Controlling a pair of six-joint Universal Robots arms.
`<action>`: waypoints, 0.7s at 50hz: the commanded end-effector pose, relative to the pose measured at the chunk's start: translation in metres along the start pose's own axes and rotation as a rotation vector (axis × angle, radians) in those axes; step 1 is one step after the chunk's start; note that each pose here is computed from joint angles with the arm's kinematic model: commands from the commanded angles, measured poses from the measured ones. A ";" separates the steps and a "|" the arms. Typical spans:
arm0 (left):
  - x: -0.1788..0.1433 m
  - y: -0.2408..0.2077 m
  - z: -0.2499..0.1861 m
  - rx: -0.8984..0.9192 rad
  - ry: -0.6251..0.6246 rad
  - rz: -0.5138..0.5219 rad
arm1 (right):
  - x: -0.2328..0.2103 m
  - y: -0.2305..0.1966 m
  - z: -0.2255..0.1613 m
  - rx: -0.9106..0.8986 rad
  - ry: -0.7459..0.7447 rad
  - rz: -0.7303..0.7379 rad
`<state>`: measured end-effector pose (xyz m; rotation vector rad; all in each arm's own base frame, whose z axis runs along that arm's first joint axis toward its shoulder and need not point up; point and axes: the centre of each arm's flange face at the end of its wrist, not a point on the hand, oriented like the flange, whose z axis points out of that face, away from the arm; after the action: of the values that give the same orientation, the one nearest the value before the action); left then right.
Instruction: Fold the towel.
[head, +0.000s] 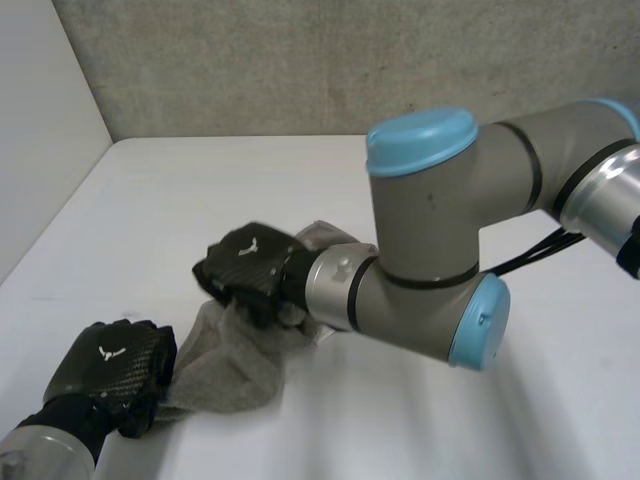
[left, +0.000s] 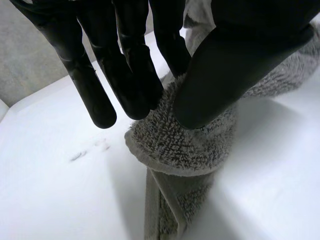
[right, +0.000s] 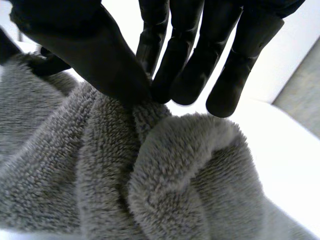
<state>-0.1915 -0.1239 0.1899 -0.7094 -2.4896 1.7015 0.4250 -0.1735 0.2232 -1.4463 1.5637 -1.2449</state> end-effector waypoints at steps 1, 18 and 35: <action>-0.001 -0.002 -0.005 0.016 -0.004 0.066 | -0.009 0.000 -0.006 -0.054 0.018 0.019; -0.015 -0.062 0.009 0.200 -0.061 0.101 | 0.102 -0.029 -0.053 0.019 0.446 0.117; 0.016 -0.089 0.082 0.245 0.255 0.127 | 0.148 0.024 -0.026 -0.049 0.514 0.155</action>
<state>-0.2408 -0.1933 0.2472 -0.9359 -2.1085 1.8815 0.3720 -0.2980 0.2491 -1.0669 1.9501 -1.5862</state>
